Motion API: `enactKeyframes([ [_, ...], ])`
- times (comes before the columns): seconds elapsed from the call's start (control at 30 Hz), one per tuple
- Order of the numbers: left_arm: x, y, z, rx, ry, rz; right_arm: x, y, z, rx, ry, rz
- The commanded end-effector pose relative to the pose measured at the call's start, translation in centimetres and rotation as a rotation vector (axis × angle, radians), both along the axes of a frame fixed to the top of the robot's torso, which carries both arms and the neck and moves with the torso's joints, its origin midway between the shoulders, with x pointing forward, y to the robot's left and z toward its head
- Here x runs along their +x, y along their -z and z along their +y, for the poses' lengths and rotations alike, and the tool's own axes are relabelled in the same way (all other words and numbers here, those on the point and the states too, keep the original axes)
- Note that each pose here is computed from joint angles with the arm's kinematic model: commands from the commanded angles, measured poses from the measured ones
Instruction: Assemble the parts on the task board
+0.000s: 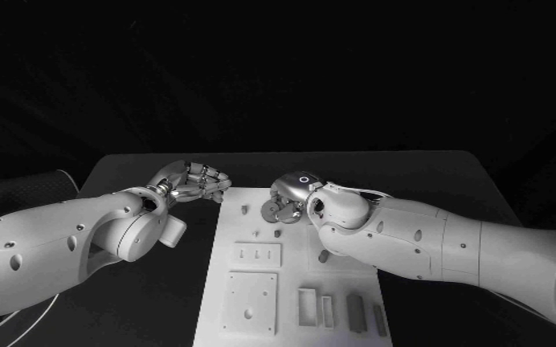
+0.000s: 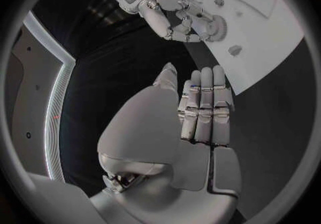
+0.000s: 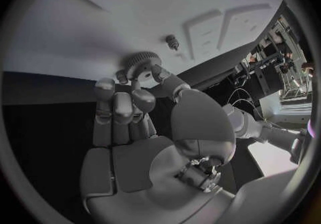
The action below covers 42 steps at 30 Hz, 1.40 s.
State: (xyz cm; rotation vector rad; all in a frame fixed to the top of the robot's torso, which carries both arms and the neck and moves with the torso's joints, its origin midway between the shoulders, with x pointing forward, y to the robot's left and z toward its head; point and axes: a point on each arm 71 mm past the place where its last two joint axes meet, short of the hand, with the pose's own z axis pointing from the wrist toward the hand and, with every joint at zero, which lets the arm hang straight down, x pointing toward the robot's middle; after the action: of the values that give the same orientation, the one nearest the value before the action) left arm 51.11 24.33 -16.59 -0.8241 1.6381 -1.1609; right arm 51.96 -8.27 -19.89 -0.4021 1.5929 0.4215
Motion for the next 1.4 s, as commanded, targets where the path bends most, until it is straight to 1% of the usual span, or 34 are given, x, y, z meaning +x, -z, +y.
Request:
enactKeyframes([
  [0.03, 0.00, -0.13, -0.2, -0.003, 0.010, -0.008, 0.0, 0.3, 0.0, -0.001, 0.000, 0.018],
  [0.37, 0.01, -0.08, -0.2, -0.002, 0.013, -0.001, 0.2, 0.4, -0.1, 0.007, 0.006, 0.023],
  [0.47, 0.02, -0.07, -0.2, 0.000, 0.010, 0.000, 0.2, 0.5, -0.1, 0.012, 0.007, 0.042],
  [0.77, 0.04, 0.04, -0.2, 0.002, 0.020, 0.015, 0.2, 0.9, -0.1, 0.006, 0.009, 0.066],
  [1.03, 0.10, 0.05, -0.2, 0.003, 0.017, 0.015, 0.3, 0.9, -0.5, 0.002, 0.015, 0.068],
  [1.2, 0.09, 0.05, -0.1, 0.003, 0.016, 0.015, 0.4, 0.8, -1.0, 0.013, 0.020, 0.055],
  [1.4, 0.08, 0.03, -0.1, 0.008, 0.019, 0.011, 0.4, 0.9, -1.2, 0.014, 0.022, 0.054],
])
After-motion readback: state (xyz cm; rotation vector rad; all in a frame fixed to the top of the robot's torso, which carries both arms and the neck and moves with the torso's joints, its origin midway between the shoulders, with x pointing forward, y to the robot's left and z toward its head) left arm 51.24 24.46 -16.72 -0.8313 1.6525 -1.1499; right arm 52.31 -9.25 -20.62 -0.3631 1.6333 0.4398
